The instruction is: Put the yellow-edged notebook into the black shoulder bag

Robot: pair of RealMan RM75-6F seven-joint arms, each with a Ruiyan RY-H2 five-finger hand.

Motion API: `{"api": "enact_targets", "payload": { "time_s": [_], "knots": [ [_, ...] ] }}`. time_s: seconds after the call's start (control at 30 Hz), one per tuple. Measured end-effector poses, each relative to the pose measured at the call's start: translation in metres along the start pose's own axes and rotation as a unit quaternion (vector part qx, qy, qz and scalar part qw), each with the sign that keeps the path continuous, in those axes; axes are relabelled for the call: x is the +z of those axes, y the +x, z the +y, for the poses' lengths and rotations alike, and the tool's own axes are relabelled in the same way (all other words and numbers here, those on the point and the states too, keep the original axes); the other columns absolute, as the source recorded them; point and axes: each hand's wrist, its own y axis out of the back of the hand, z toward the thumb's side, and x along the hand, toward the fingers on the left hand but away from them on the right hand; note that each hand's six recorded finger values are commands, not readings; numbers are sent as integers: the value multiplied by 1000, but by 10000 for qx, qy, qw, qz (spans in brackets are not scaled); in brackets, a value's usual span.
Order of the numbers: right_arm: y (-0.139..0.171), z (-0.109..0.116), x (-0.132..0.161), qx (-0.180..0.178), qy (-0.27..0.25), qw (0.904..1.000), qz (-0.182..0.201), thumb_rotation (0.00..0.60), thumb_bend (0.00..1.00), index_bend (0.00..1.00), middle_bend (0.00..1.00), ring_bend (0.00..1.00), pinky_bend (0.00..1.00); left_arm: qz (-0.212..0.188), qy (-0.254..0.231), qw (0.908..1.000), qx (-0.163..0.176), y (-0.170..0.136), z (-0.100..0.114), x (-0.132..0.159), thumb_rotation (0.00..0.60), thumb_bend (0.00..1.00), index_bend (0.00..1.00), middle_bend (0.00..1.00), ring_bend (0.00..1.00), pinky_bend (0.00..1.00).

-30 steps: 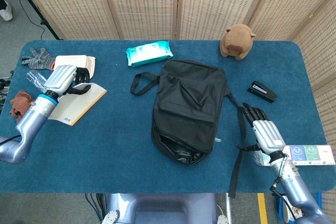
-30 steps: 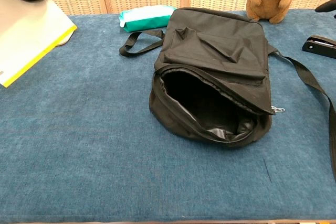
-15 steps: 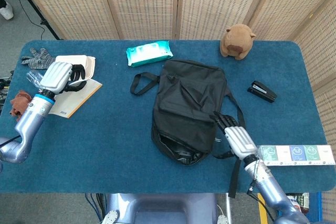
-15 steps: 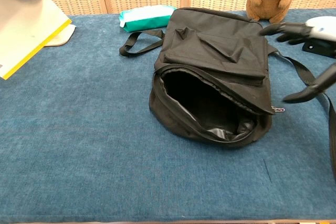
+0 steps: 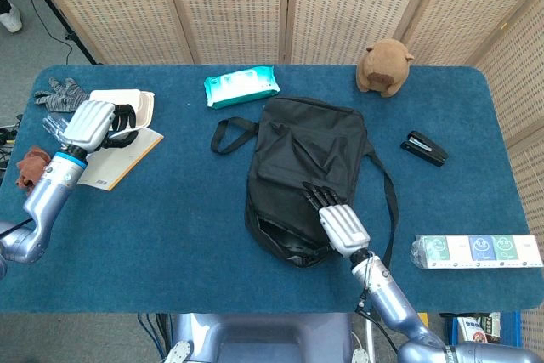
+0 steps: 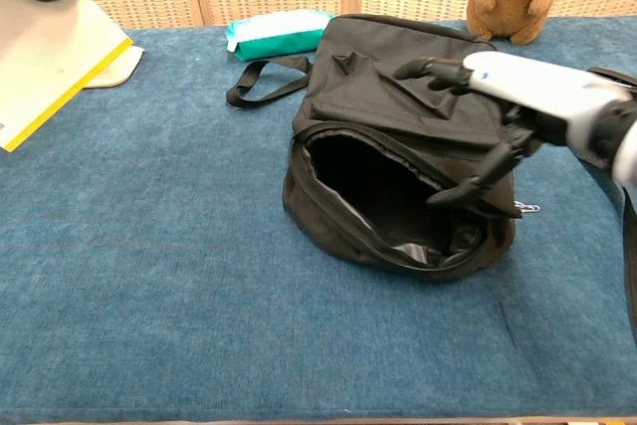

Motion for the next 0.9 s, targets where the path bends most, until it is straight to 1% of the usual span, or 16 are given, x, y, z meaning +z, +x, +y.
{"api": "enact_targets", "payload": {
  "time_s": [0.1, 0.13, 0.2, 0.23, 0.27, 0.3, 0.33, 0.37, 0.43, 0.47, 0.53, 0.63, 0.7, 0.77, 0.8, 0.9],
  "knots": [
    [-13, -8, 0, -26, -25, 10000, -43, 600, 0, 0, 7, 0, 12, -65, -26, 10000, 51, -1, 1, 2, 600, 626, 871, 775, 659, 824],
    [-17, -11, -1, -40, -30, 10000, -62, 600, 0, 12, 27, 5, 45, -97, -34, 9999, 66, -2, 2, 3, 600, 626, 871, 775, 659, 824],
    [-26, -14, -2, -94, -20, 9999, -106, 600, 0, 65, 98, 54, 147, -146, -36, 9999, 80, -3, 2, 5, 600, 625, 871, 775, 659, 825],
    [-29, -15, -3, -131, -6, 9998, -123, 600, 0, 116, 154, 106, 223, -171, -33, 9998, 90, -4, 2, 6, 600, 625, 871, 775, 659, 824],
    [-32, -15, -4, -190, 17, 9997, -143, 600, 19, 171, 213, 166, 300, -190, -32, 9998, 100, -4, 3, 6, 600, 625, 871, 775, 659, 825],
    [-33, -15, -5, -239, 38, 9996, -157, 600, 55, 209, 251, 209, 352, -209, -32, 9997, 112, -5, 3, 7, 600, 625, 871, 775, 659, 825],
    [-34, -14, -5, -287, 60, 9994, -168, 600, 154, 268, 311, 278, 430, -236, -34, 9996, 129, -6, 4, 8, 600, 625, 871, 775, 659, 825],
    [-35, -12, -6, -346, 88, 9992, -182, 600, 244, 308, 350, 326, 478, -257, -34, 9996, 144, -6, 5, 8, 600, 625, 871, 775, 659, 825],
    [-35, -10, -8, -423, 108, 9988, -201, 600, 528, 406, 449, 450, 586, -326, -24, 9993, 187, -8, 7, 10, 600, 624, 871, 775, 658, 825],
    [-35, -9, -9, -464, 103, 9986, -211, 600, 633, 438, 486, 491, 619, -367, -14, 9991, 211, -8, 8, 12, 600, 622, 871, 775, 658, 825],
    [-33, -6, -10, -499, 101, 9985, -221, 600, 747, 481, 531, 539, 651, -496, 22, 9984, 278, -11, 10, 16, 600, 616, 871, 775, 658, 825],
    [-31, -1, -12, -528, 90, 9983, -224, 600, 822, 538, 579, 585, 661, -749, 94, 9963, 401, -16, 12, 24, 600, 606, 871, 775, 657, 825],
    [-30, 5, -13, -569, 76, 9981, -214, 600, 840, 552, 590, 597, 661, -950, 148, 9941, 495, -19, 13, 31, 600, 593, 871, 775, 657, 825],
    [-30, 12, -13, -610, 103, 9979, -195, 600, 840, 555, 592, 599, 661, -1258, 224, 9898, 632, -24, 15, 43, 600, 578, 871, 775, 657, 824],
    [-31, 19, -14, -631, 162, 9977, -174, 600, 840, 557, 594, 600, 661, -1424, 257, 9870, 702, -26, 15, 49, 600, 568, 871, 775, 657, 824],
    [-35, 33, -15, -593, 261, 9978, -163, 600, 840, 561, 598, 604, 661, -2052, 345, 9732, 977, -37, 15, 75, 600, 546, 871, 775, 657, 825]
  ]
}}
